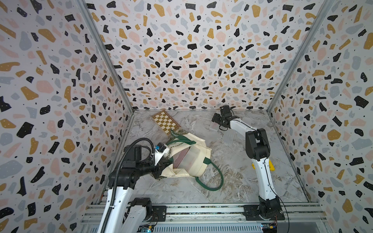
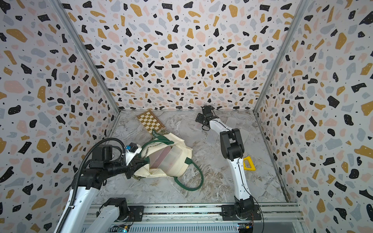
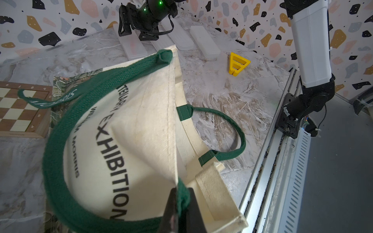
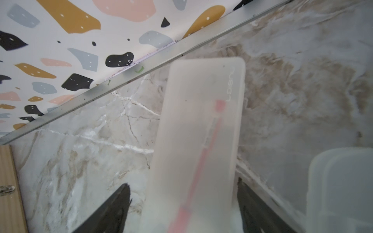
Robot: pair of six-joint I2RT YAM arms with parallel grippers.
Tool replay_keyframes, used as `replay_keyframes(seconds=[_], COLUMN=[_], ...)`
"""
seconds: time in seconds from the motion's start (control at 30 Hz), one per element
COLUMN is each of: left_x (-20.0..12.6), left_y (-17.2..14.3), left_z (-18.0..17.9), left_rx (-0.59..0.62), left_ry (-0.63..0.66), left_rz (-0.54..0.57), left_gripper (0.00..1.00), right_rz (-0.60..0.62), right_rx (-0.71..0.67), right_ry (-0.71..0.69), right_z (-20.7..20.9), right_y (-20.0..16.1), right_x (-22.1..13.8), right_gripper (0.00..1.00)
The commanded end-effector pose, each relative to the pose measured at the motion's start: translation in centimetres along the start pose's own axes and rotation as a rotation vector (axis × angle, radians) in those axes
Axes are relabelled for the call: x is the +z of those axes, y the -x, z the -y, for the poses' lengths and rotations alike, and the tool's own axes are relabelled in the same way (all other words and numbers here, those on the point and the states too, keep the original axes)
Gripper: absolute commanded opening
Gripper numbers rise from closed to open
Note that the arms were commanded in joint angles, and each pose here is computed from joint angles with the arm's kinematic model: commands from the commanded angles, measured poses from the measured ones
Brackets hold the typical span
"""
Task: Take out the pencil case from the canvas bag
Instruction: Place the pencil case at the center of the board.
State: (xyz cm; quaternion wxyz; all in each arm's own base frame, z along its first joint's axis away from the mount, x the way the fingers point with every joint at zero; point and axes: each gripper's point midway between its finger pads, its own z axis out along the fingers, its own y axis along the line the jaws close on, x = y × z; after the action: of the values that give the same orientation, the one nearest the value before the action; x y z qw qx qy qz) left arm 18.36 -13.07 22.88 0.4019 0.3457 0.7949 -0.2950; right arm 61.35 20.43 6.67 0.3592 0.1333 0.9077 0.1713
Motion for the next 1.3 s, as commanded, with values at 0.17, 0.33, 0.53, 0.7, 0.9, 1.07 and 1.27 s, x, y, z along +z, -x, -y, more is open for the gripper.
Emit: replay_keyframes(seconds=[0.17,0.33,0.53,0.7,0.9,1.07,1.27], left_x=[-0.1,0.0,0.0,-0.1,-0.4,-0.5,-0.5], left_y=[-0.1,-0.3,-0.6,-0.7,-0.7,-0.4,-0.6], left_z=[-0.7,-1.0,-1.3,-1.4,-1.7,-1.5,-2.2], left_rx=[0.009,0.017,0.036,0.046,0.067,0.045,0.021], left_ry=[0.037,0.051,0.07,0.07,0.084,0.061,0.074], left_rz=[0.003,-0.005,-0.018,-0.044,-0.083,-0.101,-0.155], left_gripper=[0.0,0.0,0.0,0.0,0.0,0.0,0.0], right_rz=[0.058,0.06,0.046,0.028,0.017,0.038,0.074], right_rx=[0.004,-0.007,-0.038,-0.079,-0.136,-0.186,-0.241], right_ry=[0.05,0.101,0.157,0.197,0.229,0.237,0.231], right_z=[-2.5,-3.7,-5.8,-7.4,-8.3,-7.3,-6.6], right_y=[4.3,4.1,1.8,-1.3,-4.5,-5.5,-6.3], right_x=[-5.0,-8.3,-12.3,-15.1,-18.4,-20.3,-22.8], right_gripper=[0.95,0.99,1.0,1.0,1.0,1.0,1.0])
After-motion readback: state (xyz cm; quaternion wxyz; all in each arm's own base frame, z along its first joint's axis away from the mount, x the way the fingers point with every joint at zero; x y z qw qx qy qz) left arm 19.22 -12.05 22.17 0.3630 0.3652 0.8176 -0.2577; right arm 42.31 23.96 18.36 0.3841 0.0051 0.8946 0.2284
